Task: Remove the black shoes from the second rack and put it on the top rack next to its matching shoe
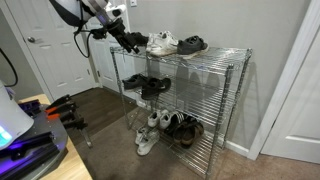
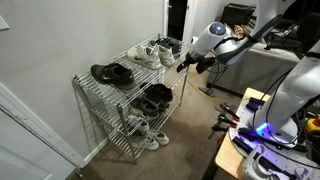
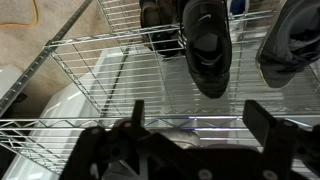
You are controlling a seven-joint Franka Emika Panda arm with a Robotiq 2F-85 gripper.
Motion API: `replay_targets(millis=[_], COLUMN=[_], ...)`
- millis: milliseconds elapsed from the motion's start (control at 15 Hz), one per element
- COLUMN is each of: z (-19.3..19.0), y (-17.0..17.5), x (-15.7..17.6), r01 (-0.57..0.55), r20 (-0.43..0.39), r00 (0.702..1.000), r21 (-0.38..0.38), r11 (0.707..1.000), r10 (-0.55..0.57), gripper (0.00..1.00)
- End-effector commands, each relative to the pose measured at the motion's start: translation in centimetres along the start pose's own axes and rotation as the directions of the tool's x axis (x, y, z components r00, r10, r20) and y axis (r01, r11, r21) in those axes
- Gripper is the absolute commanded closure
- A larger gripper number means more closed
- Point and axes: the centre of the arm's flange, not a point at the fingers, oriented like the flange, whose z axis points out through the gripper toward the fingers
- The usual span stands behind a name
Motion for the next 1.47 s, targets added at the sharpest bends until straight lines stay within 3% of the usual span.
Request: replay_targets(millis=[0, 733, 867, 1400], z=[6.2, 16.3, 15.1, 17.0], y=[-0.2, 0.8, 0.8, 0.4], x=[0.7, -2.5, -1.6, -2.2], r01=[-0.061, -0.096, -0.083, -0.080], r20=[-0.031, 0.010, 0.025, 0.030], r00=[0.998, 0.995, 0.996, 0.996], r21=[0.017, 0.019, 0.007, 0.009], r11=[0.998, 0.995, 0.997, 0.997], r10=[0.061, 0.096, 0.082, 0.079], gripper=[0.00, 0.00, 0.00, 0.00])
